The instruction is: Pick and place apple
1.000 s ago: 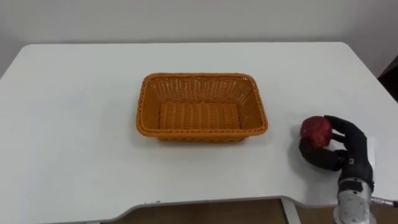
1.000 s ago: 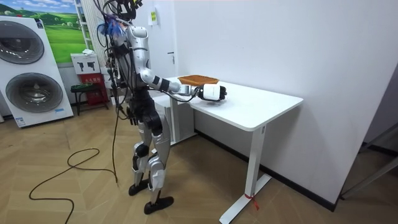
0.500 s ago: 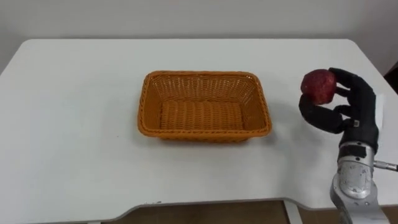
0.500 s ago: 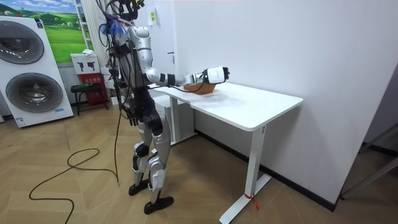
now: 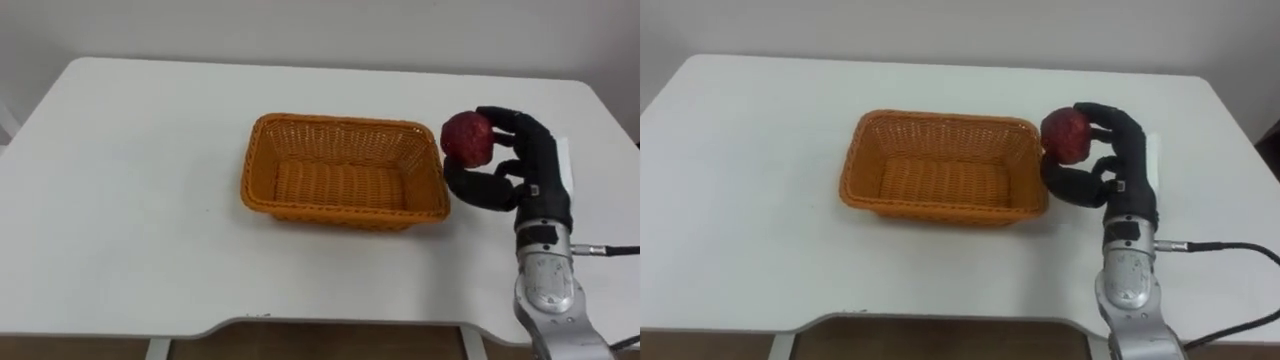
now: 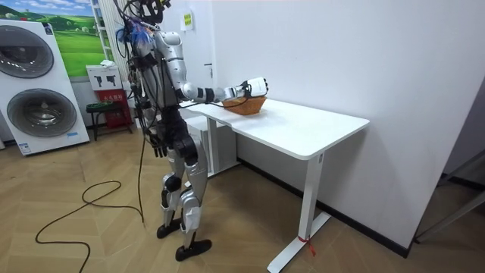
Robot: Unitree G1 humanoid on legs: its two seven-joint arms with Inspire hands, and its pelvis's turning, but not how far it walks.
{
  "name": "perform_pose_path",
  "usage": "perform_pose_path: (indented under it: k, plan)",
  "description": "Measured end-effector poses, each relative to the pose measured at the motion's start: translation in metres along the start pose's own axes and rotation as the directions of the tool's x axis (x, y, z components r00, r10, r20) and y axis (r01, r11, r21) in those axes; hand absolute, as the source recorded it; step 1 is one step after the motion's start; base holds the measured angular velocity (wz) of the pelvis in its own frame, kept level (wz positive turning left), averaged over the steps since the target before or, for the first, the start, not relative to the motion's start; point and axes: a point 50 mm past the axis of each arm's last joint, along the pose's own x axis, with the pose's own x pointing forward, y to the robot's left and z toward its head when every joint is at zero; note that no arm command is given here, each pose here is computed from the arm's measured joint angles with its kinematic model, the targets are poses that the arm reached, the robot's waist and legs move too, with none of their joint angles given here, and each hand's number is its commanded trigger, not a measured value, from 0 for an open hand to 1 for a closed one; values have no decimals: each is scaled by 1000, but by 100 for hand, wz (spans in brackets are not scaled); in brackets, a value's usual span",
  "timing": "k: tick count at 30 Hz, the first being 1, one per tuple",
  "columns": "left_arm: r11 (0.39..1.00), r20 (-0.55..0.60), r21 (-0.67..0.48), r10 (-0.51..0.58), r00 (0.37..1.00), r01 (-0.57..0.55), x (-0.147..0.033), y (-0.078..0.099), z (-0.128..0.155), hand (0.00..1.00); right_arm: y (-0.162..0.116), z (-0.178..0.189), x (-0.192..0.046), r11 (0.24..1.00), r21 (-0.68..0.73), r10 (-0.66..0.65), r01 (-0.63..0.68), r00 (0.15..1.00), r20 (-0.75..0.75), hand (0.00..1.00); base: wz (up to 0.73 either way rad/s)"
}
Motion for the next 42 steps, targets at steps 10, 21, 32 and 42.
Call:
perform_pose_path:
  k: [10, 21, 32, 42]
  plan:
    - [999, -5, 35, -33, 999, 33, 1, -1, 4, 0, 6, 15, 13, 999, -27, 21, -19, 998, 58, 100, 8]
    - [998, 0, 38, -49, 999, 49, 2, 0, 9, 0, 14, 15, 12, 996, -48, 74, -72, 996, 57, 0, 4]
    - [998, -2, 38, -50, 999, 50, 2, 0, 9, 0, 12, 15, 13, 992, -79, 100, -95, 993, 60, 0, 0]
    - [998, 2, 39, -47, 999, 47, 2, 0, 10, 0, 11, 15, 13, 991, -97, 102, -95, 993, 66, 0, 0]
